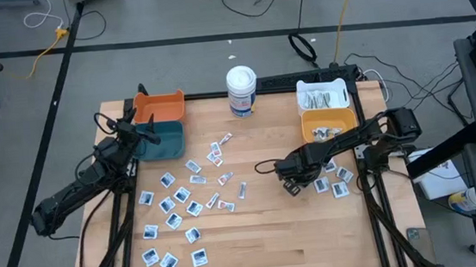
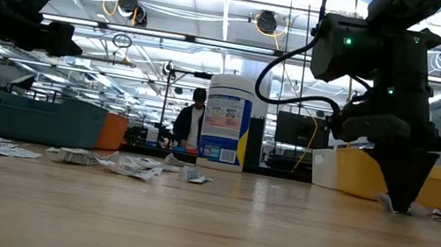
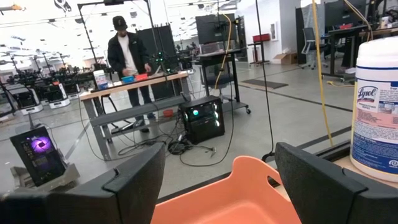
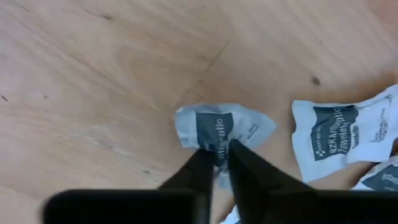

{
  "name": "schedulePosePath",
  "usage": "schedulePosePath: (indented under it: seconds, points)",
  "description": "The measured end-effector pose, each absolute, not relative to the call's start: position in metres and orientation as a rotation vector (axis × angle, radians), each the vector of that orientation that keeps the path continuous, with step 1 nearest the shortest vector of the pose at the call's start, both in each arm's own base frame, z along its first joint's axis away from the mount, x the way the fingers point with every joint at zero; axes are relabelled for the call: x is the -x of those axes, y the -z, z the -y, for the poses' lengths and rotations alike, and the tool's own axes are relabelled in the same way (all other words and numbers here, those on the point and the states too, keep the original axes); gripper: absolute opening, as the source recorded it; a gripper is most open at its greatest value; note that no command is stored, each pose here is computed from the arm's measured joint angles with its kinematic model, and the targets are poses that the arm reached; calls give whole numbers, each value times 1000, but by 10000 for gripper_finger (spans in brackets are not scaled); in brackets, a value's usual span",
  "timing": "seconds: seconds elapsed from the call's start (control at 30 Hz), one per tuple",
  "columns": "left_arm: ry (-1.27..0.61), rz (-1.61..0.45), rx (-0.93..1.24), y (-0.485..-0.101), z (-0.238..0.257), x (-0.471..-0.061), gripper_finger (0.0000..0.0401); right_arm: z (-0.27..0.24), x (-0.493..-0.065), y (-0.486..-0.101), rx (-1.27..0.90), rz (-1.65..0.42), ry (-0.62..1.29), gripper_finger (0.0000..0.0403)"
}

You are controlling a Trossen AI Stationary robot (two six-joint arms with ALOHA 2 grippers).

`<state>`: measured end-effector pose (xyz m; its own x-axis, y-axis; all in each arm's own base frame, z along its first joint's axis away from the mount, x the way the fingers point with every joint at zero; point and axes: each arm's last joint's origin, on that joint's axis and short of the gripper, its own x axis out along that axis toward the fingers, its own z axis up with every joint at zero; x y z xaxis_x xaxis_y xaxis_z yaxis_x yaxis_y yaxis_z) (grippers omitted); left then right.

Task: Pick & Place First Aid Supplies
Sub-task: Put the black pad into the yellow bin

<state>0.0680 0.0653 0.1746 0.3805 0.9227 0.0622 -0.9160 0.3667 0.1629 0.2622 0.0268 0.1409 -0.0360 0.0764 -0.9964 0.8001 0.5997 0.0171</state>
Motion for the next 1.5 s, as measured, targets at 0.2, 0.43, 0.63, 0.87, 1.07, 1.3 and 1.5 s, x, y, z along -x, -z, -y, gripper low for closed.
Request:
schedulePosePath:
  seconds: [0.2,0.43,0.63,0.87,1.07,1.3,1.5]
  points:
    - [-1182,-42,-181,-175,-65,-68,308,-26,-261,-155,-782,-1516,688,19]
    - [-1181,-42,-181,-175,-65,-68,308,-15,-253,-195,-885,-1434,743,5]
    - [-1182,-42,-181,-175,-65,-68,308,1,-239,-219,-982,-1374,821,11]
    - [-1182,-42,-181,-175,-65,-68,308,23,-223,-228,-1035,-1295,881,8]
    - [-1182,-42,-181,-175,-65,-68,308,48,-199,-228,-1100,-1230,1009,8]
    - [-1181,-42,-181,-175,-65,-68,308,72,-172,-223,-1139,-1202,1134,8]
    - [-1182,-42,-181,-175,-65,-68,308,95,-155,-222,-1168,-1172,1244,8]
